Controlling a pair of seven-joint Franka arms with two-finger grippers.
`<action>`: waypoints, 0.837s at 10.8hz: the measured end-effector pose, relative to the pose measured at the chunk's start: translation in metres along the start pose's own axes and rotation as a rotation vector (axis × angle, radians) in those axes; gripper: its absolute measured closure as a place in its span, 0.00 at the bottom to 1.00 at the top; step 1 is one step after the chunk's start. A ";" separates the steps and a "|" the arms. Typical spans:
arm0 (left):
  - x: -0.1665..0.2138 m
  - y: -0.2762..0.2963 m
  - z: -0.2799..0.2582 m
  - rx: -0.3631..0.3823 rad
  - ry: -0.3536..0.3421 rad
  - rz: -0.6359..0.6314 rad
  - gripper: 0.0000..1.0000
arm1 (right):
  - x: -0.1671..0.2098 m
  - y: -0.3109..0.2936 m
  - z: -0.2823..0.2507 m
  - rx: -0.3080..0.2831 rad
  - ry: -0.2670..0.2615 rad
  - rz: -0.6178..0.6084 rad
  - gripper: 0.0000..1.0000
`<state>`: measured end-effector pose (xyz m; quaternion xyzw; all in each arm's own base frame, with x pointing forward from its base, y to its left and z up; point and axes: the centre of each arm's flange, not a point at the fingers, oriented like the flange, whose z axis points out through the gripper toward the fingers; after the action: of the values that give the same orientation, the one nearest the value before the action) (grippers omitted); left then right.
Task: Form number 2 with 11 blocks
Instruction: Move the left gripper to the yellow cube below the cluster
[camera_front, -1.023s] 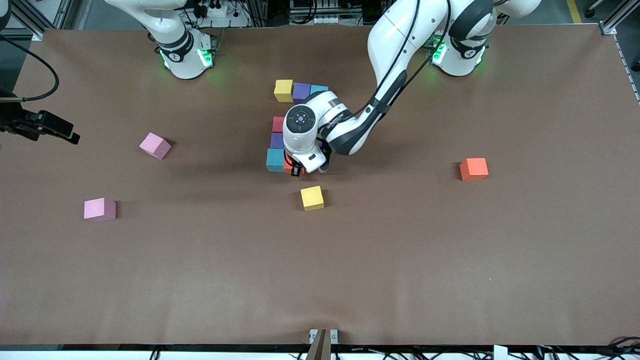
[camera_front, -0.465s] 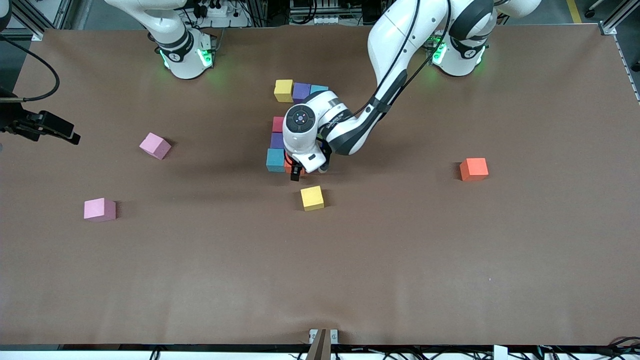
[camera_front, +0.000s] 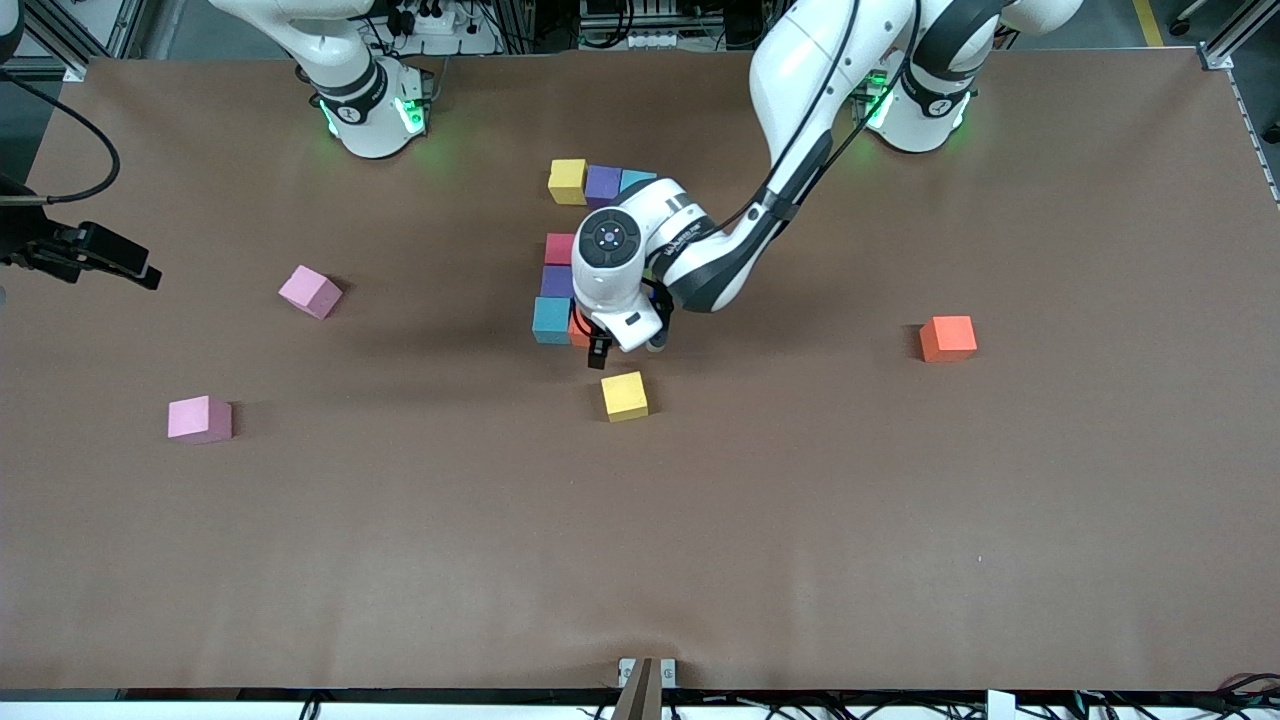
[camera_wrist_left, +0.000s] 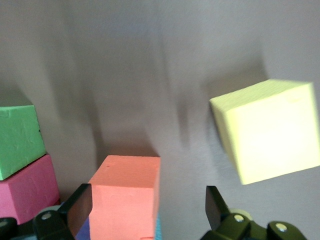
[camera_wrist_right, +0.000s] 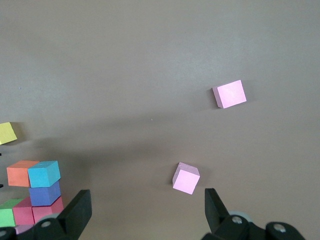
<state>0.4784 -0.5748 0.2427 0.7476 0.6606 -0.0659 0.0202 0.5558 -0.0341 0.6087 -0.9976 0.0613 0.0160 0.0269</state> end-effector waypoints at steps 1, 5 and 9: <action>0.009 0.009 -0.009 -0.009 -0.005 -0.017 0.00 | 0.000 0.000 0.000 0.000 0.002 0.000 0.00; 0.068 0.058 -0.027 -0.030 -0.010 -0.194 0.00 | 0.001 -0.001 0.000 0.000 0.005 -0.001 0.00; 0.078 0.067 -0.016 -0.042 -0.020 -0.308 0.00 | 0.001 -0.001 0.000 0.000 0.005 -0.002 0.00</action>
<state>0.5551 -0.5048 0.2446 0.6361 0.7684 -0.0618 0.0321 0.5567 -0.0330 0.6091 -0.9977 0.0605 0.0135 0.0269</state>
